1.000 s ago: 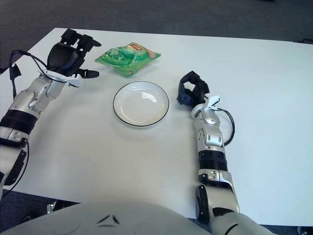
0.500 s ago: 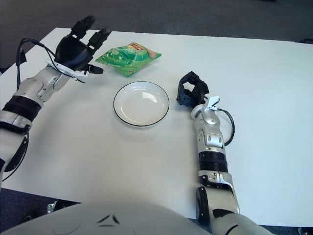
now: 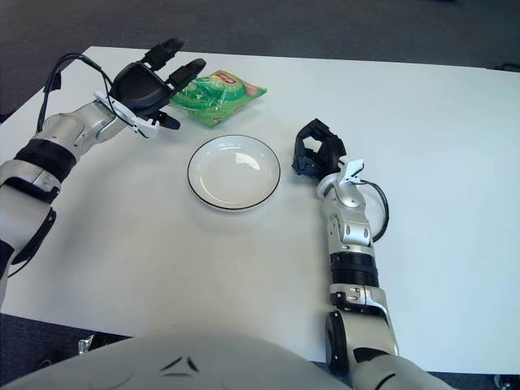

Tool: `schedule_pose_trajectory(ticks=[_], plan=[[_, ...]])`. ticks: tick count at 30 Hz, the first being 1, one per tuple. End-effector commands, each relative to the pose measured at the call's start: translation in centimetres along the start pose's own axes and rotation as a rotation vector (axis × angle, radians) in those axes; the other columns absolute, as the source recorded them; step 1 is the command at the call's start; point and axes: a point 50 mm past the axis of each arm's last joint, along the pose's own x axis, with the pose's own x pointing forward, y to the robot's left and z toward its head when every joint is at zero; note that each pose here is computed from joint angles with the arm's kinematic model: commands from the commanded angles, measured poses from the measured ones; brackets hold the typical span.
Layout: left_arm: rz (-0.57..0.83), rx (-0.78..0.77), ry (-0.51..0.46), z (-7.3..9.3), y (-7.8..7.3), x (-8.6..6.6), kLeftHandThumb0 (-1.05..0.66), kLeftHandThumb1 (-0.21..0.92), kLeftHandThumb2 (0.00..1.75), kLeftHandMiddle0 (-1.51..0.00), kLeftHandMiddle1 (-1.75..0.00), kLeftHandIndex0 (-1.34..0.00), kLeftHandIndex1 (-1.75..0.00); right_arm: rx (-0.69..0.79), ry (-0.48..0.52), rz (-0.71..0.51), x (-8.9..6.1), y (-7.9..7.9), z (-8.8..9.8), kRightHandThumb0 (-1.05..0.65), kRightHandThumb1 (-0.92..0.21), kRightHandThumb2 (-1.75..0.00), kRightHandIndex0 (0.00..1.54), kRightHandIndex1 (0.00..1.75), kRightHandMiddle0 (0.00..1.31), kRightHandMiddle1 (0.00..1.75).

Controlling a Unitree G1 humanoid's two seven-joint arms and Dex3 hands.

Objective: Put the snack into the plate.

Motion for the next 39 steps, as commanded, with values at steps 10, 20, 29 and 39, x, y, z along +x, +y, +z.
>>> schedule_pose_trajectory(ticks=[10, 20, 29, 39], plan=[[-0.073, -0.002, -0.105, 0.9, 0.7, 2.0, -1.02, 0.83, 0.17, 0.00, 0.00, 0.00, 0.00, 0.027, 0.144, -0.019, -1.5, -0.4, -3.2, -0.46, -0.40, -1.21, 1.28, 1.75, 0.55, 1.75], [-0.089, -0.048, -0.067, 1.3, 0.2, 2.6, -1.00, 0.82, 0.16, 0.00, 0.00, 0.00, 0.00, 0.028, 0.138, -0.019, -1.4, -0.2, -3.3, -0.46, -0.40, -1.22, 1.29, 1.75, 0.55, 1.75], [-0.080, -0.068, 0.008, 1.8, -0.8, 2.9, -0.99, 0.82, 0.16, 0.00, 0.00, -0.01, -0.01, 0.013, 0.132, -0.007, -1.6, -0.1, -3.3, -0.46, -0.40, -1.22, 1.31, 1.75, 0.55, 1.75], [-0.025, -0.087, 0.106, 2.3, -1.7, 3.1, -0.97, 0.83, 0.16, 0.00, 0.00, 0.00, 0.00, 0.012, 0.134, 0.004, -1.7, 0.0, -3.2, -0.46, -0.40, -1.22, 1.31, 1.75, 0.55, 1.75]])
